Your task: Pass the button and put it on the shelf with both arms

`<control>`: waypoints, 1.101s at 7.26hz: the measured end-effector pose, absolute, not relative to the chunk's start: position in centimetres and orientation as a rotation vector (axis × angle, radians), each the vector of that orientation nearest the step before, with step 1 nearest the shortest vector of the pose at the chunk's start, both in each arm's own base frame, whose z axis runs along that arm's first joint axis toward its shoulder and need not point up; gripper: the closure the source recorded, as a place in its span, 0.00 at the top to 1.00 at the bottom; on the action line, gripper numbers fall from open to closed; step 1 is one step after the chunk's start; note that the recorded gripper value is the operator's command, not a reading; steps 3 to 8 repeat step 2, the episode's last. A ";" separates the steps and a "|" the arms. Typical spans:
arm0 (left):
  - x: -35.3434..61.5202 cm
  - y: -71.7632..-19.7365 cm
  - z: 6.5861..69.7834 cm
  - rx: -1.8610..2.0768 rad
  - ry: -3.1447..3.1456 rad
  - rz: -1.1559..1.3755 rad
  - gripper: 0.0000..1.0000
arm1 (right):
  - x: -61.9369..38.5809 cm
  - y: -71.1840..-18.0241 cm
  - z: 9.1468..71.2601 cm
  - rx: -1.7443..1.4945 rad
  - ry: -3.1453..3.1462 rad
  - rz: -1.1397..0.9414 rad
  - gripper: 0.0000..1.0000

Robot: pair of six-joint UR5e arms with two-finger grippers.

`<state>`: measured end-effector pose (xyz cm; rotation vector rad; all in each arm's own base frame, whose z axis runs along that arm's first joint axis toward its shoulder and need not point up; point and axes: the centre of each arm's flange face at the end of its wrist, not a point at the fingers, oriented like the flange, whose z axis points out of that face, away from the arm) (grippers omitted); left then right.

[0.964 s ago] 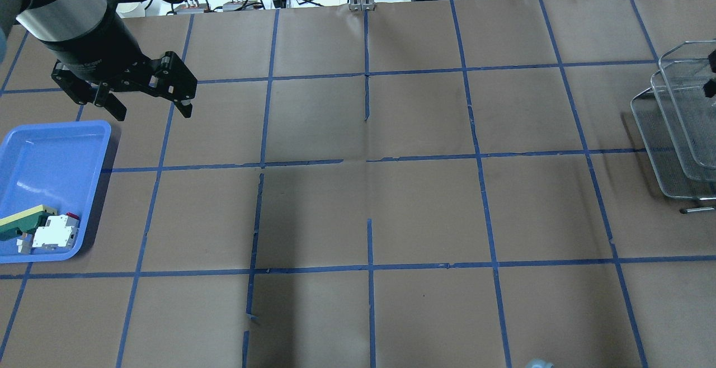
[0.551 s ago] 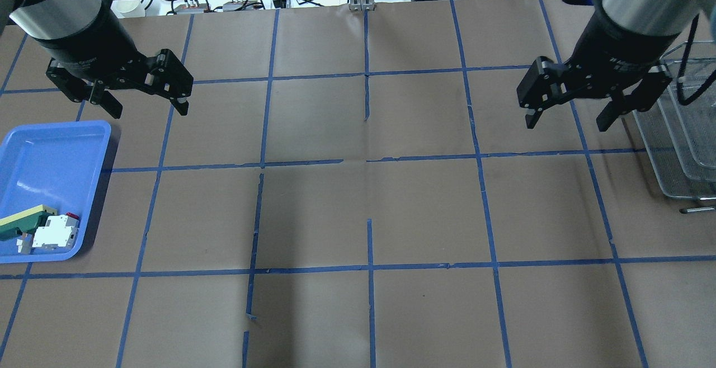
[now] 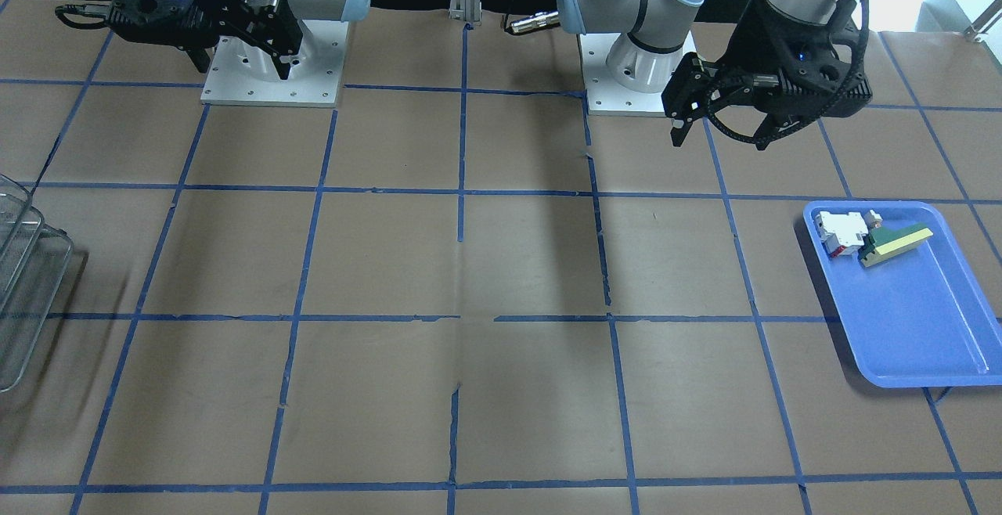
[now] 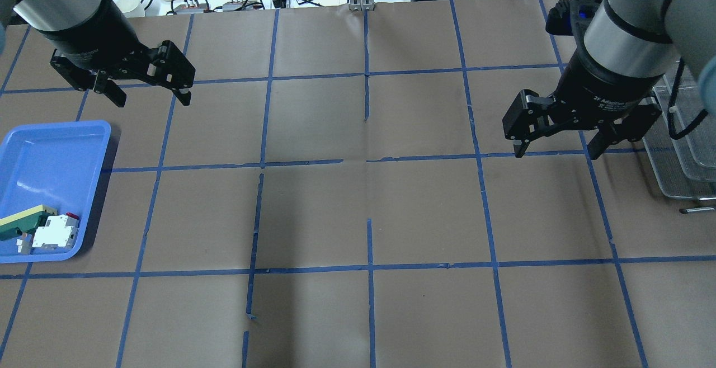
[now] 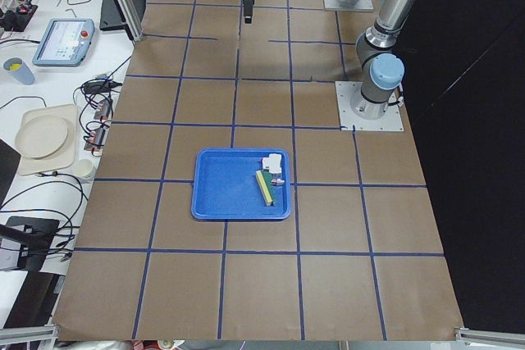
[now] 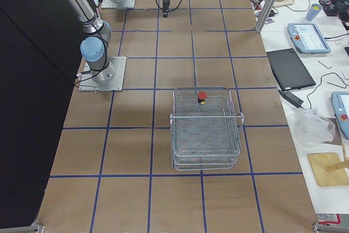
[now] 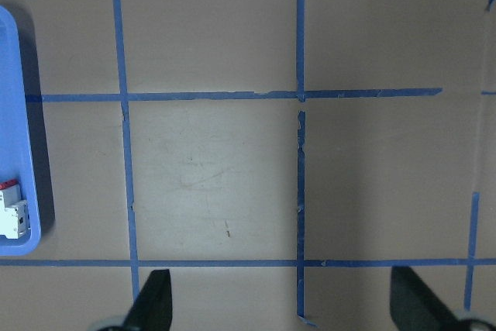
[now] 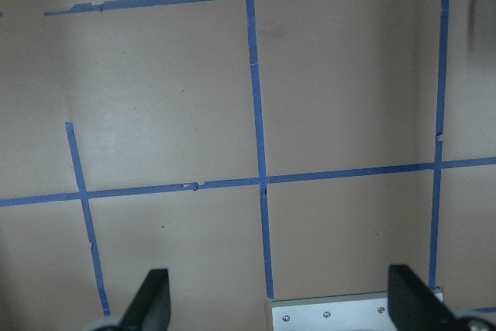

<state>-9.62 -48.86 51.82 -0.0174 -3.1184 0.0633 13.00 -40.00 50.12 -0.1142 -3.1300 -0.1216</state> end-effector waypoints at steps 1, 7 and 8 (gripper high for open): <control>-9.6 -48.9 51.8 -0.017 -3.116 0.066 1.00 | 13.0 -40.0 50.2 -0.113 -3.130 -0.116 1.00; -9.6 -49.0 51.8 -0.019 -3.118 0.066 1.00 | 13.0 -40.0 50.3 -0.108 -3.129 -0.113 1.00; -9.6 -49.0 51.8 -0.019 -3.118 0.066 1.00 | 13.0 -40.0 50.3 -0.108 -3.129 -0.113 1.00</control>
